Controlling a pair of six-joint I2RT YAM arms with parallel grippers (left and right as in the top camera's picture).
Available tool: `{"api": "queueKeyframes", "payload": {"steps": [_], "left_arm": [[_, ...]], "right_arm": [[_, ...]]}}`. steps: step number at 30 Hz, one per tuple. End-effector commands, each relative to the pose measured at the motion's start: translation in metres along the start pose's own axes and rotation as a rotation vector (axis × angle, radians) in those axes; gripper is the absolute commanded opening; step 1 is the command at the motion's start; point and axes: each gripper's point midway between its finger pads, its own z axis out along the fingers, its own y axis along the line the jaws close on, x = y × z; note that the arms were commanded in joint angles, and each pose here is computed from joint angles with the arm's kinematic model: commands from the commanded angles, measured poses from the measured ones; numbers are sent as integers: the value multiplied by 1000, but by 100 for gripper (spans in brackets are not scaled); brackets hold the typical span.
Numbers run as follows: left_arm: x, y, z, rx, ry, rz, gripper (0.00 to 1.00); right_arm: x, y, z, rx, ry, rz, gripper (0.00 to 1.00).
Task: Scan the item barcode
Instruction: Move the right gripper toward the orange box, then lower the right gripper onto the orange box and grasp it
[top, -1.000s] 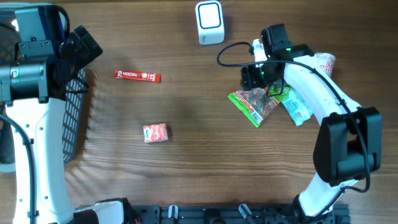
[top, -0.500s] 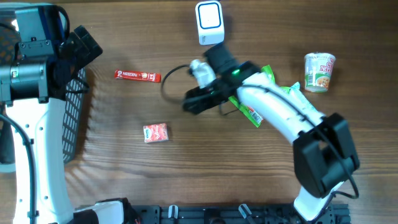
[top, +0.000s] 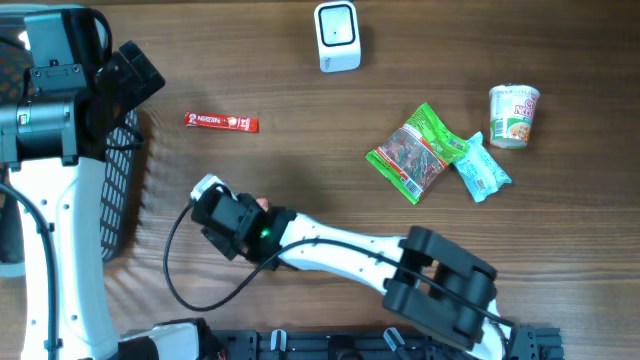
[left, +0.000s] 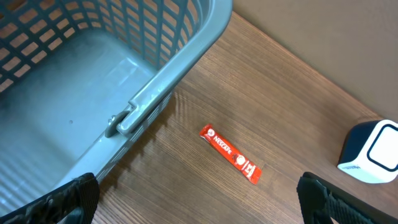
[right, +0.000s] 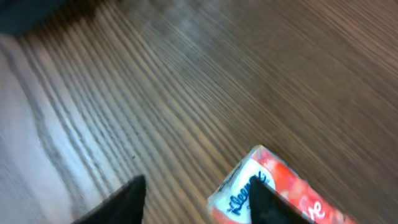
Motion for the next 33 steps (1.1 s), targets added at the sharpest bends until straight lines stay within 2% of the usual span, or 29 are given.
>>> {"api": "queueKeyframes", "payload": {"steps": [1,3,7,10,14,16,18,21,25,28,31,32,33], "left_arm": [[-5,2,-3,-5,-16,2,100],[-5,2,-3,-5,-16,2,100],[-5,2,-3,-5,-16,2,100],[-5,2,-3,-5,-16,2,100],[-5,2,-3,-5,-16,2,100],[-5,2,-3,-5,-16,2,100],[-5,2,-3,-5,-16,2,100],[-5,2,-3,-5,-16,2,100],[-5,2,-3,-5,-16,2,100],[-5,2,-3,-5,-16,2,100],[-5,2,-3,-5,-16,2,100],[-5,2,-3,-5,-16,2,100],[-5,2,-3,-5,-16,2,100]], "right_arm": [[11,0,15,-15,28,-25,12],[18,0,18,-22,52,-25,11],[50,-26,14,73,189,-25,15],[59,-46,11,113,235,25,15],[79,-99,2,220,339,104,15],[74,-123,3,245,321,186,17],[71,-122,5,178,320,225,18],[86,-95,1,19,410,301,18],[97,-87,-5,5,469,412,17],[69,-94,8,18,334,396,17],[30,-120,17,136,136,374,18],[21,-128,18,172,93,371,20],[11,-135,17,212,43,367,26]]}}
